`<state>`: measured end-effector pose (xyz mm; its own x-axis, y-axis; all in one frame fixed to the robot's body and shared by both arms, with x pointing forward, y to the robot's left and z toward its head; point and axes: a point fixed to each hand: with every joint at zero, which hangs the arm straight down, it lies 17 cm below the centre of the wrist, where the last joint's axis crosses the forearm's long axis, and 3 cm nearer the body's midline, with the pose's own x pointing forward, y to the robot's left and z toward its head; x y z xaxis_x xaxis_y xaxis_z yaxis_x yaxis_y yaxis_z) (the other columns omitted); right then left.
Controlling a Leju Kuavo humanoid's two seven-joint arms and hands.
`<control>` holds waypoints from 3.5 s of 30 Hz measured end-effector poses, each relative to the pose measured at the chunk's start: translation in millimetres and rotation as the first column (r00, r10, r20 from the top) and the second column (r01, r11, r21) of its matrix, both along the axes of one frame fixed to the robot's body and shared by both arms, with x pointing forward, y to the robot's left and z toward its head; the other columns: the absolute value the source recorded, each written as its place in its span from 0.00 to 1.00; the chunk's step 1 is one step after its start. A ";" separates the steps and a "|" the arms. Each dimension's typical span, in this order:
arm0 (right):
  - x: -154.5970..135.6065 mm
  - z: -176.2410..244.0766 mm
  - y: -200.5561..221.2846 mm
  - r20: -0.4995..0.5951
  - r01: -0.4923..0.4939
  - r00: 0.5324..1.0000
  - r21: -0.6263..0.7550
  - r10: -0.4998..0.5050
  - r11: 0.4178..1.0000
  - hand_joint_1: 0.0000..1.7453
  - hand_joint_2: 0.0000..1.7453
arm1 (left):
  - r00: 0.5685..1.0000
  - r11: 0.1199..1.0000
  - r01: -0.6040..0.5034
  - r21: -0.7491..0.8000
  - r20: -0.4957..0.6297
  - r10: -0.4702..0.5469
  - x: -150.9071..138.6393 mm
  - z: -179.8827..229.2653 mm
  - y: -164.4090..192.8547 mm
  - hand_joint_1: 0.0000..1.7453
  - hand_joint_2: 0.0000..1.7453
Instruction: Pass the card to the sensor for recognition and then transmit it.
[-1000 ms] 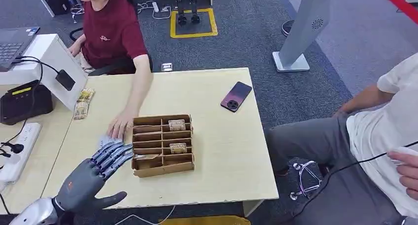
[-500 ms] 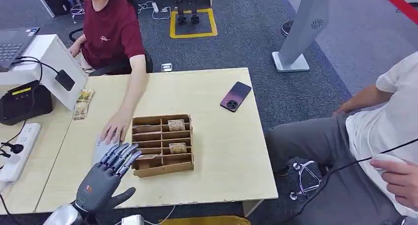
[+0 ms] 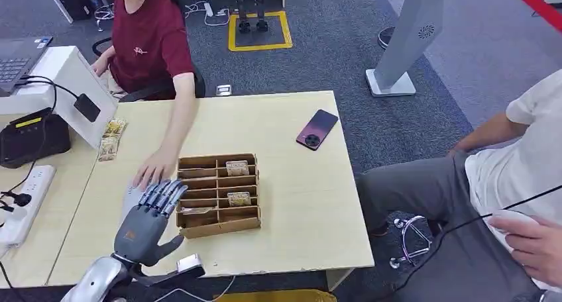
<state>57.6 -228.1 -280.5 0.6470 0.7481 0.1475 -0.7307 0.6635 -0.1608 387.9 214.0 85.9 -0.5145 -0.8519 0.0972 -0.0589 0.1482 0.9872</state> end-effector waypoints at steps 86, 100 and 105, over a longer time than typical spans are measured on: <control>-3.5 -0.2 1.0 -0.011 -0.009 1.000 0.005 0.009 1.000 0.00 0.00 | 0.992 0.996 -0.010 -0.089 -0.126 -0.002 10.3 -22.8 -20.5 1.00 1.00; -2.1 0.0 1.5 -0.006 -0.023 1.000 0.006 0.023 1.000 0.00 0.00 | 0.989 0.946 -0.017 -0.325 -0.146 -0.033 112.7 104.1 32.4 1.00 1.00; -0.5 0.1 1.6 -0.005 -0.034 0.999 0.005 0.034 0.999 0.00 0.00 | 0.992 0.926 -0.050 -0.375 0.092 0.091 176.9 291.7 68.0 1.00 1.00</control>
